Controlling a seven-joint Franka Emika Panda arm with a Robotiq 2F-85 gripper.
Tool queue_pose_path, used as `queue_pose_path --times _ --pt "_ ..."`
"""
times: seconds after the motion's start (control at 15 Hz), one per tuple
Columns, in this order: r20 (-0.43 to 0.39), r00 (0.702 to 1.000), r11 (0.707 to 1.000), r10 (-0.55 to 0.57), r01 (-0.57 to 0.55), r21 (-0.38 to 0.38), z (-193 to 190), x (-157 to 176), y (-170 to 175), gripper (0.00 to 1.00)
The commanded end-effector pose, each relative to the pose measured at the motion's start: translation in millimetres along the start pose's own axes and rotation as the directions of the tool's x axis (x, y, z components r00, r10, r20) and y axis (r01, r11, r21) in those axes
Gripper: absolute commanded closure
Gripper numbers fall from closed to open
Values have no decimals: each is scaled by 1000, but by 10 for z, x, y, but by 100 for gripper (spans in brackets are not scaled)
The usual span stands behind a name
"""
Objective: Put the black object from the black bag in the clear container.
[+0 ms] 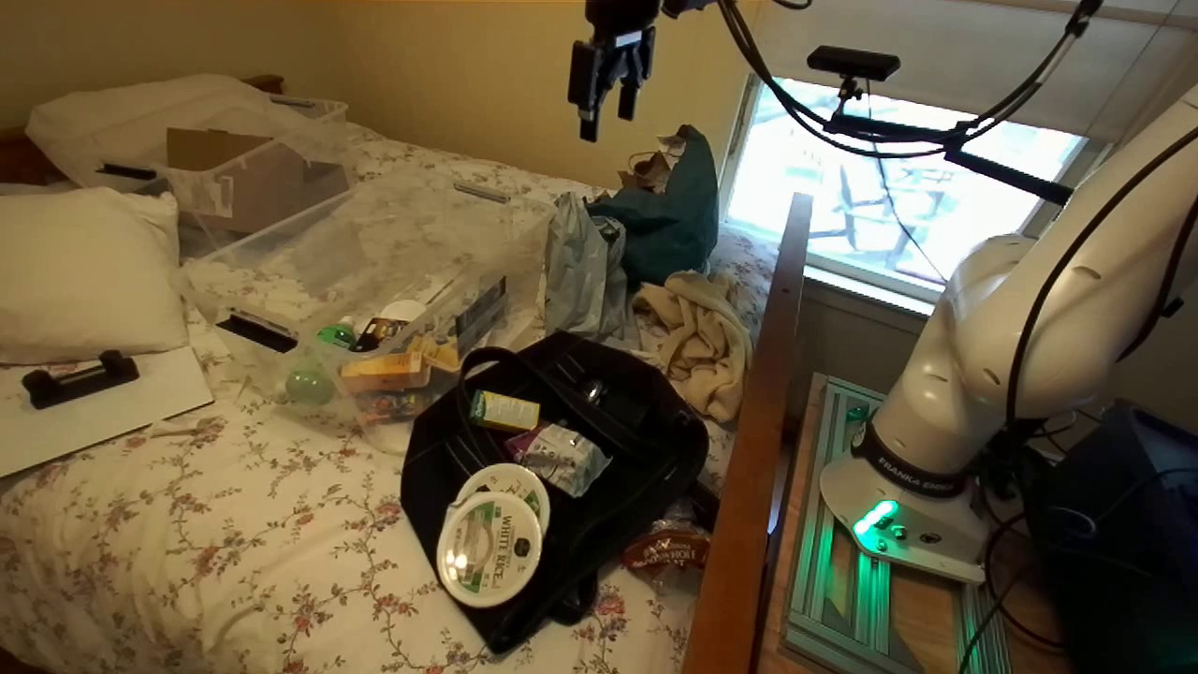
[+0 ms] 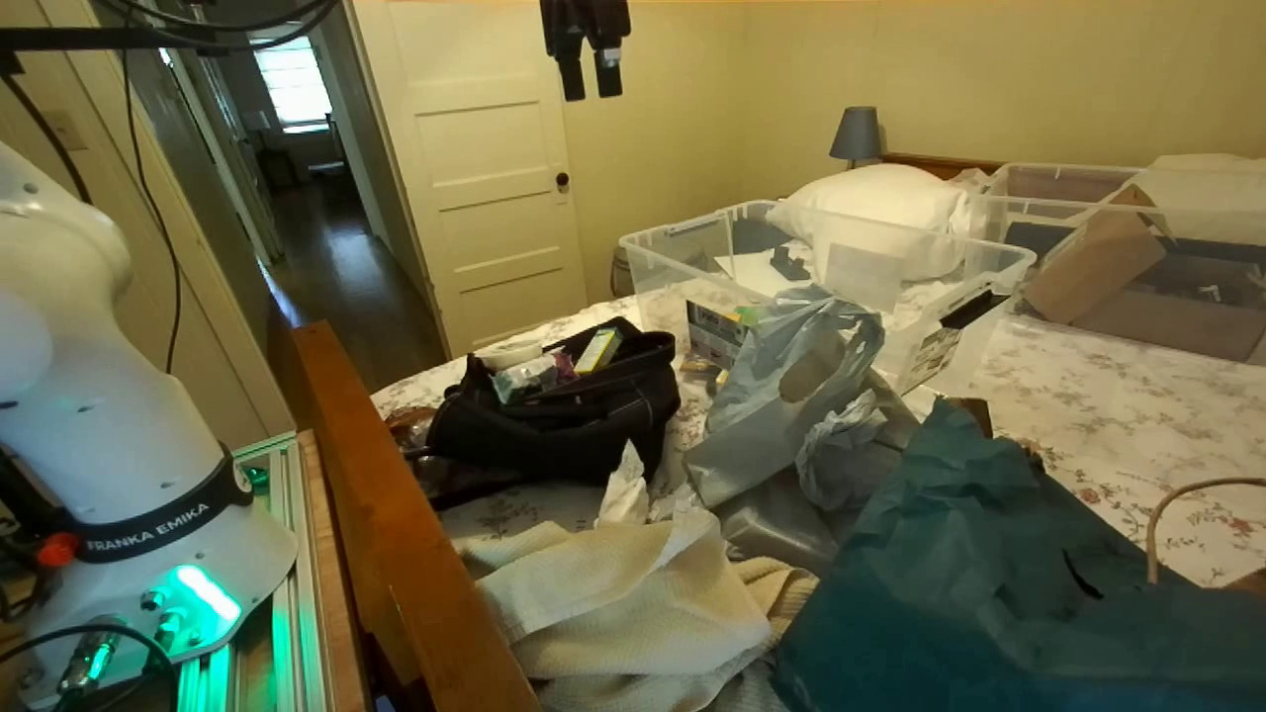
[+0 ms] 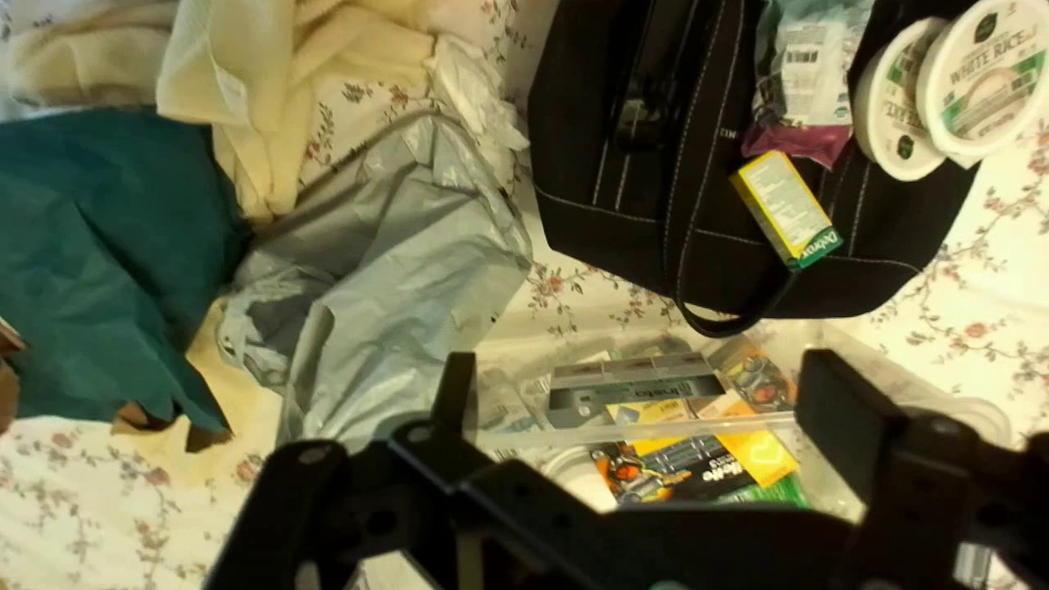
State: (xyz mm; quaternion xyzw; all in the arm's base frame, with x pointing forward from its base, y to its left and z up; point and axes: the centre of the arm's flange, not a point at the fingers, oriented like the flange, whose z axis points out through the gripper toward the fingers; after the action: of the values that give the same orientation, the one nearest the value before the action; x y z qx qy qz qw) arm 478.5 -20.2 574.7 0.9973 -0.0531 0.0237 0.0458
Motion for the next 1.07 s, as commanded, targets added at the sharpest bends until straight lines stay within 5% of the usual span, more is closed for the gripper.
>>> queue_pose_path --times 0.0,0.2,0.6,1.0 --pt "-83 995 997 -63 67 41 66 227 -289 0" --pt "-95 986 988 -139 144 56 127 326 -487 0" --pt "-85 988 991 -126 129 31 178 257 -482 0" --pt "78 996 984 43 -55 168 704 -67 -578 0"
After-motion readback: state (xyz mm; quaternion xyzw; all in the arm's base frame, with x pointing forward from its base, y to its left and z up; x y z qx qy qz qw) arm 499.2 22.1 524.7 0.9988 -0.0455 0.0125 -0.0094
